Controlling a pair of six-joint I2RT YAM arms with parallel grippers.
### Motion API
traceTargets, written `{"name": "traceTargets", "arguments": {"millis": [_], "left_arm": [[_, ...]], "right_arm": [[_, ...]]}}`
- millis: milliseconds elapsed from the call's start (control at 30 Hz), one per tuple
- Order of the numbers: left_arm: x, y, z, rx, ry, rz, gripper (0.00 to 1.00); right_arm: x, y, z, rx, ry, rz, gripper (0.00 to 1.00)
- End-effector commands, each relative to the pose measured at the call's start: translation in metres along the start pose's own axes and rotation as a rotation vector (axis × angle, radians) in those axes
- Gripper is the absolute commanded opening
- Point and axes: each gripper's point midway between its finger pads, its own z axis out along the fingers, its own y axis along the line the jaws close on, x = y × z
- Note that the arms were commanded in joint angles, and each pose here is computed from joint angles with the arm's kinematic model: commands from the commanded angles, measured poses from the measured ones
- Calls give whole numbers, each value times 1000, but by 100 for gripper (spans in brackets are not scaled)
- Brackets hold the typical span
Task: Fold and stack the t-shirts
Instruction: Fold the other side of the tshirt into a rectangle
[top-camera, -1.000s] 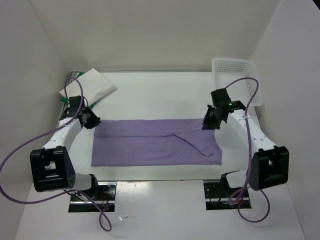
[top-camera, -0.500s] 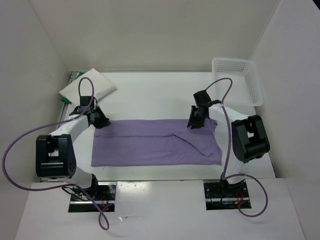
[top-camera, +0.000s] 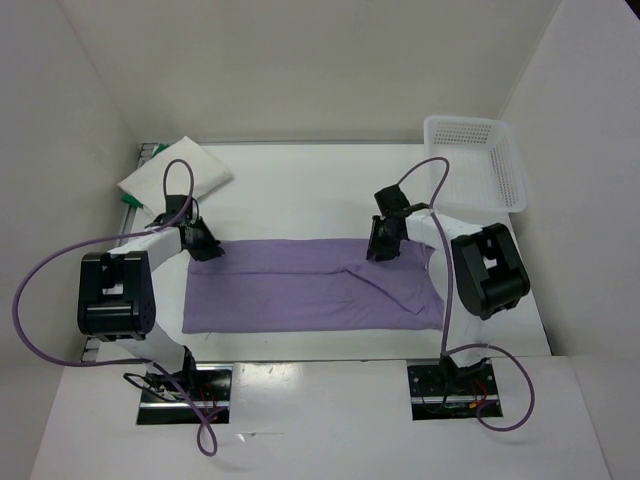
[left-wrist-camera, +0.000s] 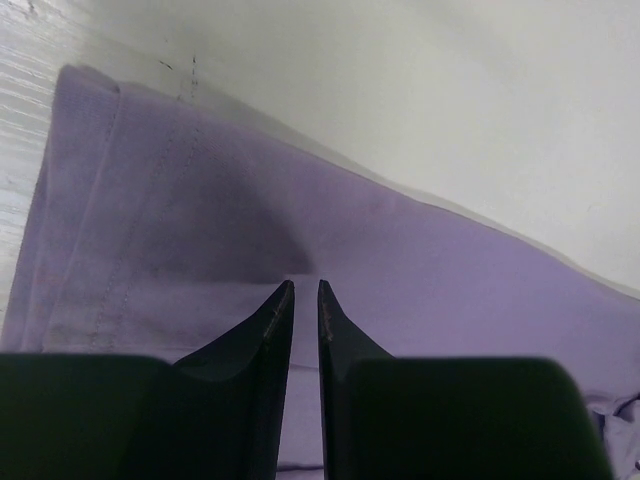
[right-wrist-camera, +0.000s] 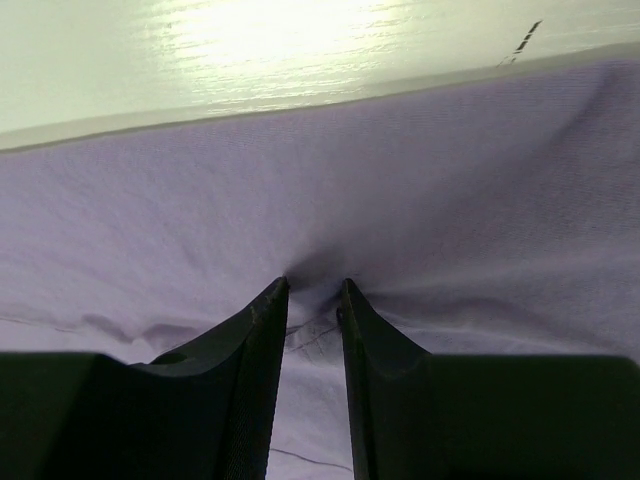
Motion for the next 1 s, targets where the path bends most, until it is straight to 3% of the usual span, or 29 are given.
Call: {"name": "traceTargets", "arguments": {"millis": [0,200,267,500,700,900,967], "left_arm": [[-16,-8,-2,31,-46,6,22],[-16,-8,-2,31,-46,6,22],[-15,-6,1,26,-38,5,22],[-17,-7,1,31,-46,6,22],[-19,-12,-4,50,-57,1,22],[-22,-18,-11,75,-75,-3,22],[-24,-20,-14,81,-85,0,22]], "right_arm": [[-3,5,-7,-2,-27,-16,34],[3,9,-26,-31,-41,-26,46],[10,9,-29,-29,-31,-35,33],[44,-4,-23,-32,74,-60,20],[73,18,-34,-67,160,-136,9],[109,55,-63,-173,223,-148,9],[123,62,-69,-201,251,-115,15]]}}
